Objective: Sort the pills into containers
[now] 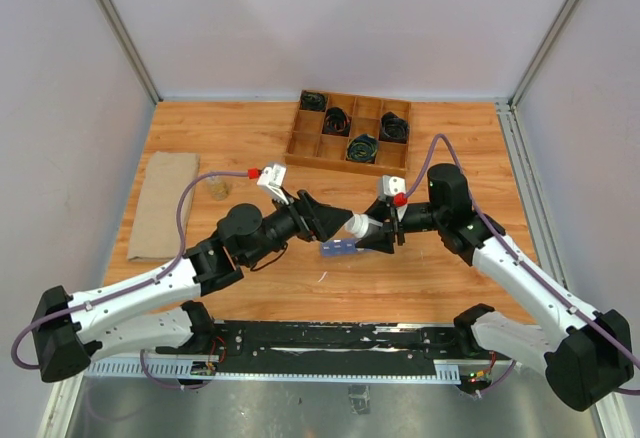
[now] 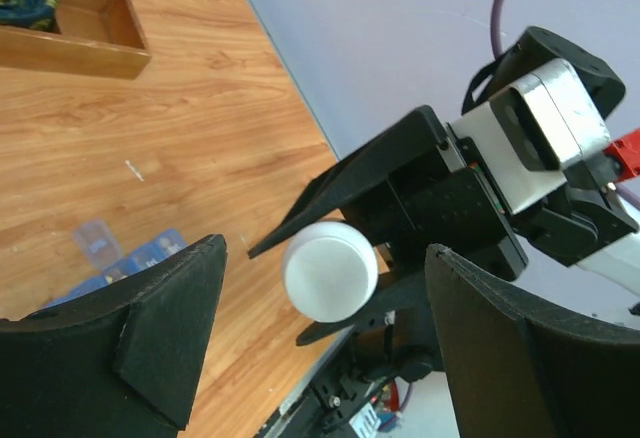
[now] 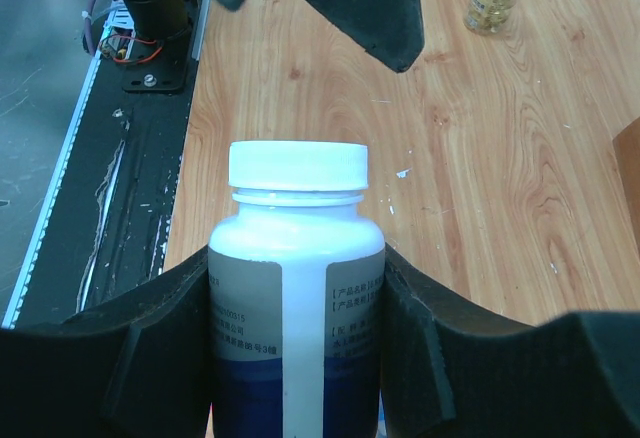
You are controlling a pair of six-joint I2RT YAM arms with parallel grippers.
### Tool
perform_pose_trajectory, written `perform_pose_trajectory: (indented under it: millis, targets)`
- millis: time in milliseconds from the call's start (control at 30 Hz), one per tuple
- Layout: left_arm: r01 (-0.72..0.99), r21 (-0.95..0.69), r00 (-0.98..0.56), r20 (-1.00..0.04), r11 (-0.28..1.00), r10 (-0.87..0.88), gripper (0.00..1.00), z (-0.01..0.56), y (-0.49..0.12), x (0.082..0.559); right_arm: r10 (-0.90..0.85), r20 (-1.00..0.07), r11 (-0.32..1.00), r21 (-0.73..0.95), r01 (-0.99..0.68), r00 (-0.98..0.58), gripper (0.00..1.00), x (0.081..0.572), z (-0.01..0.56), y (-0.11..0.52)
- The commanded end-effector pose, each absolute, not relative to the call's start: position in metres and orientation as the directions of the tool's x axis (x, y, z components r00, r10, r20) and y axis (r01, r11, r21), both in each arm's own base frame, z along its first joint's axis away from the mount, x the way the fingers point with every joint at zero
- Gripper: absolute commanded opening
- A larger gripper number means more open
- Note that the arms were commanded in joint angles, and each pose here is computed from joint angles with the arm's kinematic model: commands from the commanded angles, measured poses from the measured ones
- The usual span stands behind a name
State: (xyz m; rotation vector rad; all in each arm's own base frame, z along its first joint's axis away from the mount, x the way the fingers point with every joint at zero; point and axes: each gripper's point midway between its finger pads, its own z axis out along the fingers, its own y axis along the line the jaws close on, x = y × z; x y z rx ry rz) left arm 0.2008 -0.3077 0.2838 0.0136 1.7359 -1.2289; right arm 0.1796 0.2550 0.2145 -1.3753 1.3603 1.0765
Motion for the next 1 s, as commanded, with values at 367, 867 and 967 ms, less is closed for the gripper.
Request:
perform_pose_trajectory:
  millis: [367,867,967]
  targets:
    - [0.497,-0.749,-0.575,-0.662,0.437,-0.480,0.68,0.280,-0.334,0.188,-0.198,-0.977,0.009,-0.078,-0.997,0.074,0.14,0.185,0.231,0.255]
    - [0.517,-0.727,-0.582,-0.686,0.452,-0.437,0.54,0.272,-0.343,0.184,-0.197,-0.978,0.009,-0.069,-0.998,0.066,0.14,0.185,0.231,0.255]
    - [0.522,-0.722,-0.574,-0.692,0.455,-0.439,0.55,0.273,-0.341,0.185,-0.196,-0.979,0.007,-0.068,-0.998,0.065,0.14,0.185,0.231,0.255]
